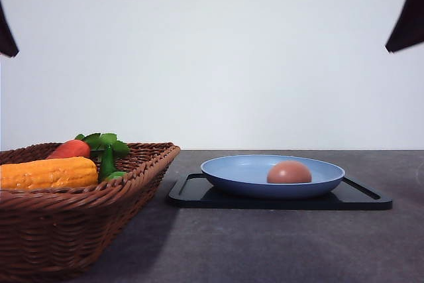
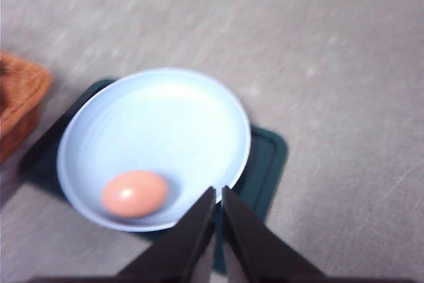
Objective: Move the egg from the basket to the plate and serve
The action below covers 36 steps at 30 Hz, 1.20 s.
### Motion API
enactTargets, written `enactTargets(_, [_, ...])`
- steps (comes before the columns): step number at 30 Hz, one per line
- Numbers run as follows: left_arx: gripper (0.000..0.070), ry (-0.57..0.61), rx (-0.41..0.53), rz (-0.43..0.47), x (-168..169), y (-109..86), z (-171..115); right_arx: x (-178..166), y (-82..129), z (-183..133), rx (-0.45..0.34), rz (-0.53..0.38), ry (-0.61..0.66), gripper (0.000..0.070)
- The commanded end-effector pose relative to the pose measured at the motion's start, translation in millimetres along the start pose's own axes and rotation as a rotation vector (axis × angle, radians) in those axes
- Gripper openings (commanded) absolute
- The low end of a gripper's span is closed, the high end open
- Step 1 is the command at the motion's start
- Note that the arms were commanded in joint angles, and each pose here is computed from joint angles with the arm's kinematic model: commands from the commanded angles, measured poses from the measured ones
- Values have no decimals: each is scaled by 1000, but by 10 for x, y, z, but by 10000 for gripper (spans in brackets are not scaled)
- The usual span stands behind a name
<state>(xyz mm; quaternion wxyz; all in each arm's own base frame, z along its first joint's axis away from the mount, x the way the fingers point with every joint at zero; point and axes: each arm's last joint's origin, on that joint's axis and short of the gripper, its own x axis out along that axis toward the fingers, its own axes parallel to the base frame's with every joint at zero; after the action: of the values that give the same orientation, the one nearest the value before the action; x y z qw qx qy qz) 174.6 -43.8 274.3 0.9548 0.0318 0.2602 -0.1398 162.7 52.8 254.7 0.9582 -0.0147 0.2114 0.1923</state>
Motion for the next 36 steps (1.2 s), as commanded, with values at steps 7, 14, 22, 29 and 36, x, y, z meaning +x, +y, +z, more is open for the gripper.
enactTargets(7, [0,-180,-102,-75,-264,-64,-272,-6,9,-320,26,6,-113,0])
enactTargets(14, [0,-224,-111,-82,-382,-70,-267,-10,10,-299,23,7,-134,0])
enactTargets(22, [0,-219,-111,-82,-375,-70,-269,-14,11,-273,20,8,-161,0])
enactTargets(29, [0,-392,-71,-76,-731,-78,-284,-14,10,-273,21,7,-161,0])
enactTargets(36, [0,-556,-43,29,-932,-8,-476,-14,10,-273,21,7,-161,0])
